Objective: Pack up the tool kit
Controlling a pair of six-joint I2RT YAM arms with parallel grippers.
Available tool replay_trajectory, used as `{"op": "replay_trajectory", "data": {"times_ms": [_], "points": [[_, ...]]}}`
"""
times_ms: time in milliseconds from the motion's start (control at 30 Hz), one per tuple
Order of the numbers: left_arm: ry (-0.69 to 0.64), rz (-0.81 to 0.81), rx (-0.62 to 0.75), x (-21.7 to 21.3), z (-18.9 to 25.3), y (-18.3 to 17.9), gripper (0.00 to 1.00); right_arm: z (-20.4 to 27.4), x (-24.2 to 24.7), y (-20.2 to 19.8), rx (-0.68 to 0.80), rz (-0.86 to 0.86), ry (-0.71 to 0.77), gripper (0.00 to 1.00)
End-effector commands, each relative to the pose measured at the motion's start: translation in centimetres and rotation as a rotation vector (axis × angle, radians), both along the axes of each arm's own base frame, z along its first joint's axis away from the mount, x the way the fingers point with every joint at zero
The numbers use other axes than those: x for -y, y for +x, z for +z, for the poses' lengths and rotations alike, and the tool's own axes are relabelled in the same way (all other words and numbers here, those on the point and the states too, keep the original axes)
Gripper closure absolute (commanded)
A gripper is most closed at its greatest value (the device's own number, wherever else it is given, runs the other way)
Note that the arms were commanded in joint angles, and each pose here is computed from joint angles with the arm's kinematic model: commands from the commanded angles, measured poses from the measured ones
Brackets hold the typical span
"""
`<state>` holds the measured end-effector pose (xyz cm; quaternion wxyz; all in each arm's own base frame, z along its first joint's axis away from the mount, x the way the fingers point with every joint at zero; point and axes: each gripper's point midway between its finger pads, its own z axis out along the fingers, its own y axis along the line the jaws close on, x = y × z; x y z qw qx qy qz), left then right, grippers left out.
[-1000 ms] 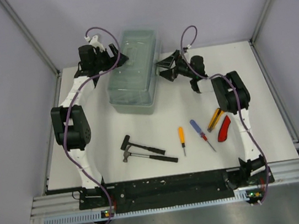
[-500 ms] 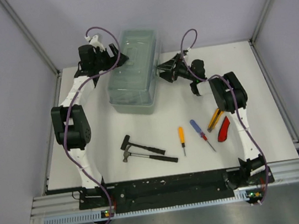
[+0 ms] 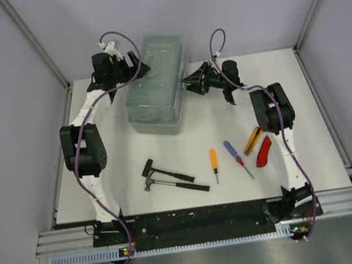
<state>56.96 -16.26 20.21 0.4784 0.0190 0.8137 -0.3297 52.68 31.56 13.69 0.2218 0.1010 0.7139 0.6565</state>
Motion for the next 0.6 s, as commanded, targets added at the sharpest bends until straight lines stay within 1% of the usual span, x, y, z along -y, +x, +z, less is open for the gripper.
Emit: {"op": "replay_trajectory", "data": {"times_ms": [0,433,467,500,533,567], "points": [[-0.12,-0.558,-0.697,15.7,-14.1,-19.1,0.08,8.6,-14.9,-11.9,0.259,0.321,0.0,0.85],[-0.116,-0.563,-0.698,16.1,-14.4,-19.2,0.08,7.1,-14.8,-10.5,0.208,0.232,-0.141,0.89],[-0.116,-0.56,-0.699,16.0,-14.4,-19.2,0.08,6.9,-14.8,-10.4,0.2,0.231,-0.145,0.85],[-0.111,-0.559,-0.695,16.0,-14.4,-19.1,0.08,6.6,-14.7,-10.5,0.195,0.232,-0.147,0.77],[-0.106,-0.556,-0.692,16.0,-14.3,-19.0,0.08,6.2,-14.7,-10.6,0.188,0.233,-0.146,0.68],[-0.102,-0.554,-0.694,15.9,-14.3,-19.0,0.08,5.5,-14.5,-10.7,0.176,0.233,-0.152,0.53]]}}
